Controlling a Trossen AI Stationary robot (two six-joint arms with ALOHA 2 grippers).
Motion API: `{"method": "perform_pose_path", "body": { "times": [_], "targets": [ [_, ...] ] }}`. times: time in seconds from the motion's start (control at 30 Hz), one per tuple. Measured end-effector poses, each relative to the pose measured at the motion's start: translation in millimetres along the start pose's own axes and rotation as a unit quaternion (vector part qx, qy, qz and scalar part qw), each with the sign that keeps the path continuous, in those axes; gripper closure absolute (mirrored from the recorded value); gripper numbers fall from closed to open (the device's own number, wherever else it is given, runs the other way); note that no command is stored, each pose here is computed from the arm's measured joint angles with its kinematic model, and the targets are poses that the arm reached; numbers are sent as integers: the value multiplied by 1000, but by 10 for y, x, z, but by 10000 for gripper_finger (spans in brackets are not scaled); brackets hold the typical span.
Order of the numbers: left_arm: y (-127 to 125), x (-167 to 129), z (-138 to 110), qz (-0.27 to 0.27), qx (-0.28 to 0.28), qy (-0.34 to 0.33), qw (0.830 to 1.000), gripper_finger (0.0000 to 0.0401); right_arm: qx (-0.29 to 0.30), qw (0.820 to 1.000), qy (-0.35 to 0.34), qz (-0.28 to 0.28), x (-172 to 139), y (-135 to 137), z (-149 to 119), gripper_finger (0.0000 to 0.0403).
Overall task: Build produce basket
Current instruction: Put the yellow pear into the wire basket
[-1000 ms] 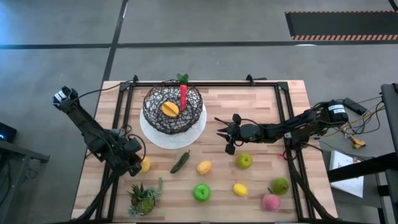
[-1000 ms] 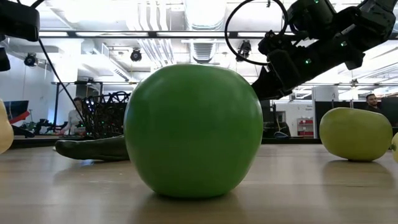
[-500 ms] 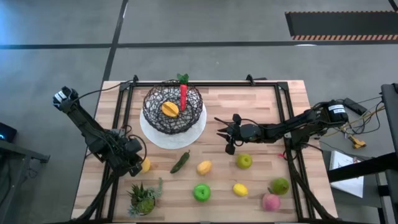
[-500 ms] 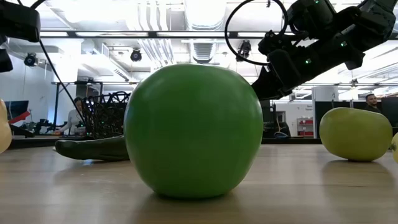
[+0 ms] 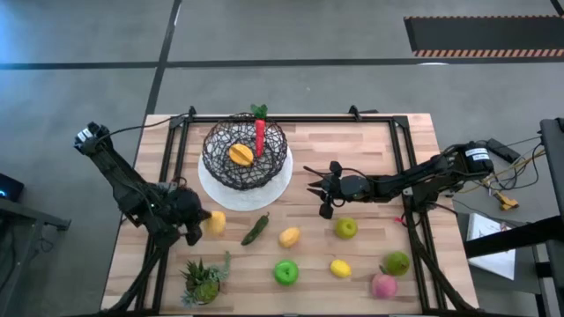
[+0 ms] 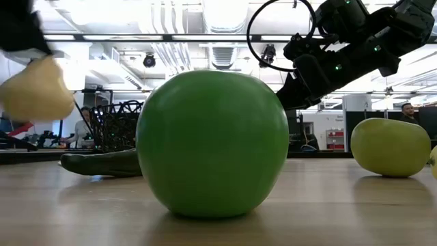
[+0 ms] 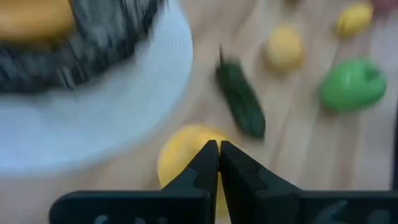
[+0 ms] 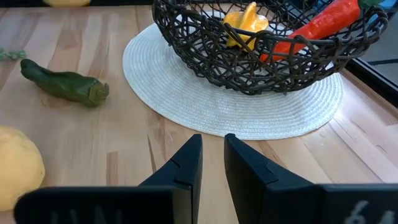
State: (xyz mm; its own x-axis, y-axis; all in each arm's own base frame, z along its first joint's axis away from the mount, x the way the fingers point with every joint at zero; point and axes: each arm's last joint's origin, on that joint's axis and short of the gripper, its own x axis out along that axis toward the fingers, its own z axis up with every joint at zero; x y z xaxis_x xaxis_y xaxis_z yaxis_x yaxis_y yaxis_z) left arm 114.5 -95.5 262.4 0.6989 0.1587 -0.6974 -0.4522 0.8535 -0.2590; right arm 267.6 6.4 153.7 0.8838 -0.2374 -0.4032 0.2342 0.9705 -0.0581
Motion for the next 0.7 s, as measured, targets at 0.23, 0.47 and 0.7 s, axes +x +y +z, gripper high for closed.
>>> {"method": "perform_pose_path", "body": {
  "times": [0.23,0.47,0.7],
  "targets": [
    [3,-23,358,69,65,-166,981,401,1,1000,-3,0,0,0,7,346],
    [219,123,770,155,140,-204,956,401,4,1000,-5,0,0,1,10,346],
    [699,399,927,199,100,-124,967,401,9,1000,-10,1,0,1,21,346]
  ]
}}
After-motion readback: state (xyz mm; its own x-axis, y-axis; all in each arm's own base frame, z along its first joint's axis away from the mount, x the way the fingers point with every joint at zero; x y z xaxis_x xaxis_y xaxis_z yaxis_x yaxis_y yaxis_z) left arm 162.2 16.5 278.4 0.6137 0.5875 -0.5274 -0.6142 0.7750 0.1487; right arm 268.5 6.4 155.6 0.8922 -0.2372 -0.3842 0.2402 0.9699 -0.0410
